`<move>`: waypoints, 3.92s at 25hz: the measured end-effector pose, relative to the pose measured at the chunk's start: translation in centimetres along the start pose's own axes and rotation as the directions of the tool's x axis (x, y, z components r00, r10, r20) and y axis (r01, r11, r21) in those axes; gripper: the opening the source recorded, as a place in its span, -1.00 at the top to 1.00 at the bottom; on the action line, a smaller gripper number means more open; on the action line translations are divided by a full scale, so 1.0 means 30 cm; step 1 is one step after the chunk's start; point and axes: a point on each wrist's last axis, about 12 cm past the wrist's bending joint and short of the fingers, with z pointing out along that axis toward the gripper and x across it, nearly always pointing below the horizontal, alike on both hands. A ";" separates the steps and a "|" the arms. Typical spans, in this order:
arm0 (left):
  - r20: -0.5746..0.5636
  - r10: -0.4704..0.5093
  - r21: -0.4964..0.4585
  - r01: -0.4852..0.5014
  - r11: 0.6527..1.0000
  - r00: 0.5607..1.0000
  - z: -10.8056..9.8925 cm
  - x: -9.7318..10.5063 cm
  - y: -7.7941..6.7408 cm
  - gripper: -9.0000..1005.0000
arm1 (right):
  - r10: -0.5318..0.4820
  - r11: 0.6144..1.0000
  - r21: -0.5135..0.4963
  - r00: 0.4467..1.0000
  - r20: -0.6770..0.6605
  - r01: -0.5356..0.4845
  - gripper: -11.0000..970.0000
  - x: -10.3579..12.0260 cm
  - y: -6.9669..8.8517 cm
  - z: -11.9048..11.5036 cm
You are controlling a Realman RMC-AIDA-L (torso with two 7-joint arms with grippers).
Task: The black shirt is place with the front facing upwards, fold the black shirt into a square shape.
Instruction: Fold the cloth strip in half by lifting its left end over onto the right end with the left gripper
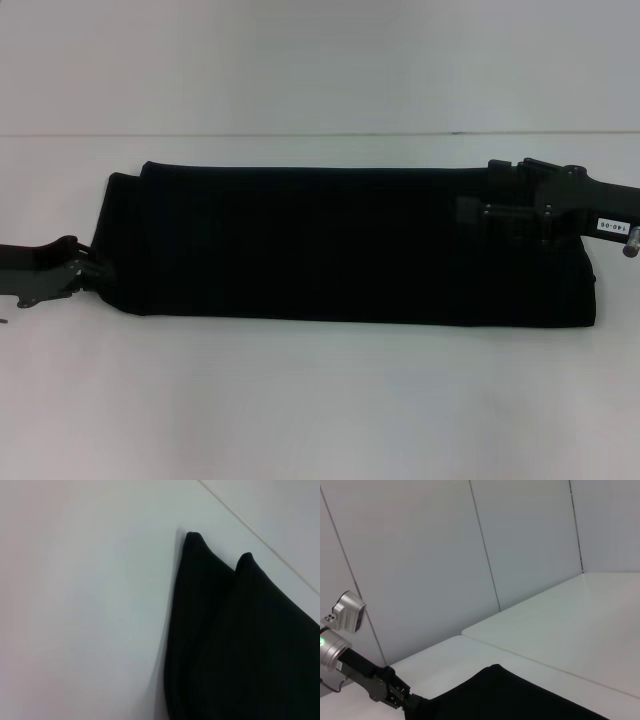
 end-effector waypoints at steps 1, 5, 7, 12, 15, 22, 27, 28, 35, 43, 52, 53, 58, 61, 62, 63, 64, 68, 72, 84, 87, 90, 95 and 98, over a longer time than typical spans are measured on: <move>0.001 0.002 -0.003 -0.002 1.000 1.000 0.001 0.000 0.000 0.16 | 0.000 1.000 0.000 1.000 0.001 0.000 -0.95 0.000 0.000 0.000; 0.007 0.013 -0.015 -0.013 1.000 1.000 0.002 -0.002 0.004 0.33 | 0.005 1.000 0.003 1.000 0.003 -0.005 -0.95 0.004 0.000 -0.001; 0.015 0.019 -0.018 -0.019 1.000 1.000 -0.003 -0.002 0.011 0.41 | 0.008 1.000 0.006 1.000 0.005 -0.008 -0.95 0.006 0.000 -0.003; 0.044 0.052 -0.020 -0.051 0.999 0.998 -0.021 -0.004 0.028 0.93 | 0.020 1.000 0.003 1.000 0.002 -0.020 -0.95 0.011 0.002 -0.002; 0.052 0.075 -0.015 -0.075 0.997 0.996 -0.029 0.002 0.040 0.94 | 0.033 0.999 -0.008 0.999 -0.006 -0.033 -0.95 0.022 0.009 0.003; 0.087 0.115 -0.028 -0.113 0.993 0.990 -0.078 0.018 0.096 0.94 | 0.037 0.987 -0.150 0.995 -0.091 -0.050 -0.94 0.036 0.060 0.019; 0.140 0.111 -0.010 -0.111 0.994 0.984 -0.145 0.033 0.150 0.94 | 0.039 0.958 -0.273 0.986 -0.164 -0.083 -0.94 0.033 0.112 0.057; 0.155 0.108 -0.010 -0.108 0.994 0.982 -0.167 0.035 0.167 0.94 | 0.037 0.953 -0.290 0.983 -0.180 -0.089 -0.94 0.034 0.122 0.067; 0.217 0.107 -0.049 -0.098 0.994 0.970 -0.284 0.051 0.258 0.94 | 0.010 0.937 -0.337 0.967 -0.254 -0.098 -0.94 0.038 0.162 0.143; 0.258 0.104 -0.100 -0.080 0.992 0.961 -0.363 0.064 0.314 0.94 | 0.007 0.943 -0.318 0.960 -0.280 -0.099 -0.94 0.027 0.159 0.173; 0.256 0.177 0.386 -0.269 0.883 0.950 -0.317 0.048 0.041 0.94 | 0.054 0.959 -0.259 0.972 -0.228 -0.114 -0.95 0.032 0.131 0.140; 0.254 0.196 0.452 -0.296 0.841 0.947 -0.296 0.047 -0.013 0.94 | 0.070 0.963 -0.242 0.975 -0.213 -0.122 -0.95 0.036 0.122 0.123; 0.194 0.331 0.654 -0.373 0.658 0.924 -0.090 0.078 -0.324 0.94 | 0.139 0.969 -0.184 0.981 -0.137 -0.163 -0.95 0.067 0.086 -0.016; 0.157 0.393 0.701 -0.383 0.602 0.906 0.048 0.132 -0.474 0.94 | 0.174 0.972 -0.143 0.980 -0.092 -0.186 -0.95 0.088 0.065 -0.127; 0.144 0.413 0.711 -0.384 0.588 0.899 0.101 0.158 -0.527 0.94 | 0.178 0.973 -0.132 0.981 -0.083 -0.188 -0.95 0.094 0.060 -0.157; 0.137 0.422 0.714 -0.384 0.585 0.896 0.141 0.179 -0.562 0.94 | 0.182 0.975 -0.118 0.981 -0.074 -0.190 -0.95 0.101 0.055 -0.191; 0.130 0.428 0.718 -0.383 0.582 0.895 0.178 0.200 -0.592 0.94 | 0.185 0.975 -0.108 0.980 -0.068 -0.192 -0.95 0.105 0.051 -0.216; 0.097 0.422 0.727 -0.354 0.588 0.901 0.347 0.332 -0.686 0.94 | 0.179 0.981 -0.062 0.982 -0.067 -0.183 -0.95 0.113 0.031 -0.296; 0.113 0.398 0.679 -0.363 0.638 0.910 0.440 0.437 -0.700 0.94 | 0.167 0.985 -0.038 0.983 -0.078 -0.170 -0.95 0.105 0.014 -0.321; 0.309 0.366 0.759 -0.460 0.461 0.878 0.394 0.507 -0.691 0.41 | 0.368 0.924 0.167 0.920 -0.132 -0.345 -0.95 0.111 -0.068 -0.321; 0.378 0.368 0.769 -0.509 0.387 0.850 0.362 0.501 -0.680 0.29 | 0.430 0.889 0.225 0.897 -0.103 -0.400 -0.95 0.110 -0.090 -0.332; 0.430 0.366 0.752 -0.551 0.361 0.826 0.337 0.470 -0.653 0.16 | 0.477 0.856 0.254 0.878 -0.050 -0.450 -0.95 0.099 -0.106 -0.342; 0.499 0.434 0.691 -0.646 0.323 0.750 0.285 0.415 -0.568 -0.12 | 0.583 0.782 0.247 0.812 0.033 -0.572 -0.95 0.049 -0.134 -0.326; 0.527 0.531 0.653 -0.716 0.246 0.663 0.245 0.397 -0.522 -0.36 | 0.638 0.748 0.220 0.770 0.023 -0.626 -0.95 0.017 -0.138 -0.284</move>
